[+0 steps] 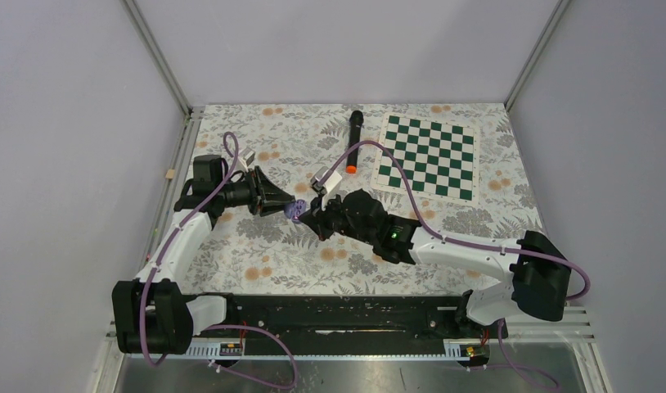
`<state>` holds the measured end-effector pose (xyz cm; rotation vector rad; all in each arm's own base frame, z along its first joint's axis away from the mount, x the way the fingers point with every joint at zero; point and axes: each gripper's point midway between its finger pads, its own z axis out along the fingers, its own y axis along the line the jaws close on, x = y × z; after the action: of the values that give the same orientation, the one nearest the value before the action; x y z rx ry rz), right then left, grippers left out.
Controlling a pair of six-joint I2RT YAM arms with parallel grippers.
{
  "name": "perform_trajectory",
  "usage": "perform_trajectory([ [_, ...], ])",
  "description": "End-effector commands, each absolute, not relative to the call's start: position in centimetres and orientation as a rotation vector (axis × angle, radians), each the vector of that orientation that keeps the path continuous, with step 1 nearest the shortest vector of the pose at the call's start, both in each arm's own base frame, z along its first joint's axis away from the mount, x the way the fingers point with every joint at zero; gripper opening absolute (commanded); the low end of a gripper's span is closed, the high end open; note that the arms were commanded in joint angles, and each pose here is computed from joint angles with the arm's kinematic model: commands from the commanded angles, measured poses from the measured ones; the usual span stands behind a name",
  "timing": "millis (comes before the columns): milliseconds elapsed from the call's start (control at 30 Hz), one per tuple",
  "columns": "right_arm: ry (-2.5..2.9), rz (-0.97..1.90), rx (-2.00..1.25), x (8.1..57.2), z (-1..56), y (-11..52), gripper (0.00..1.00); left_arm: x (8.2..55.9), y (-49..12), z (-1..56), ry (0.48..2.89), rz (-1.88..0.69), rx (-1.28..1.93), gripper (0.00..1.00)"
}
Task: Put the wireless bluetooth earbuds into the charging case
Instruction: Adjust the left earbud in the left side groove of the charging case, then close the charging case.
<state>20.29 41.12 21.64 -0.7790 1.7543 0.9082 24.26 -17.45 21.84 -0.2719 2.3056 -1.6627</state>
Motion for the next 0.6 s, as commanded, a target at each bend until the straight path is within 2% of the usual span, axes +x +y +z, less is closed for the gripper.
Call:
perform_trajectory([
  [0, 1.778, 0.896, -0.77, 20.0, 21.1, 40.5, 0.0, 24.4, -17.7, 24.5, 2.234, -1.688, -0.174, 0.0],
  [167, 1.781, 0.905, -0.775, 19.9, 21.1, 40.7, 0.0, 24.4, -17.7, 24.6, 2.234, -1.688, -0.176, 0.0],
  [367, 1.702, 0.875, -0.708, 20.7, 25.0, 39.7, 0.0, 24.5, -17.7, 24.5, 2.236, -1.69, -0.177, 0.0],
  [500, 1.714, 0.782, -0.517, 22.9, 26.5, 36.8, 0.1, 24.4, -17.7, 24.7, 2.233, -1.691, -0.17, 0.0],
  [567, 1.779, 0.774, -0.407, 24.4, 24.9, 35.2, 0.15, 24.4, -17.7, 24.7, 2.231, -1.689, -0.169, 0.0],
])
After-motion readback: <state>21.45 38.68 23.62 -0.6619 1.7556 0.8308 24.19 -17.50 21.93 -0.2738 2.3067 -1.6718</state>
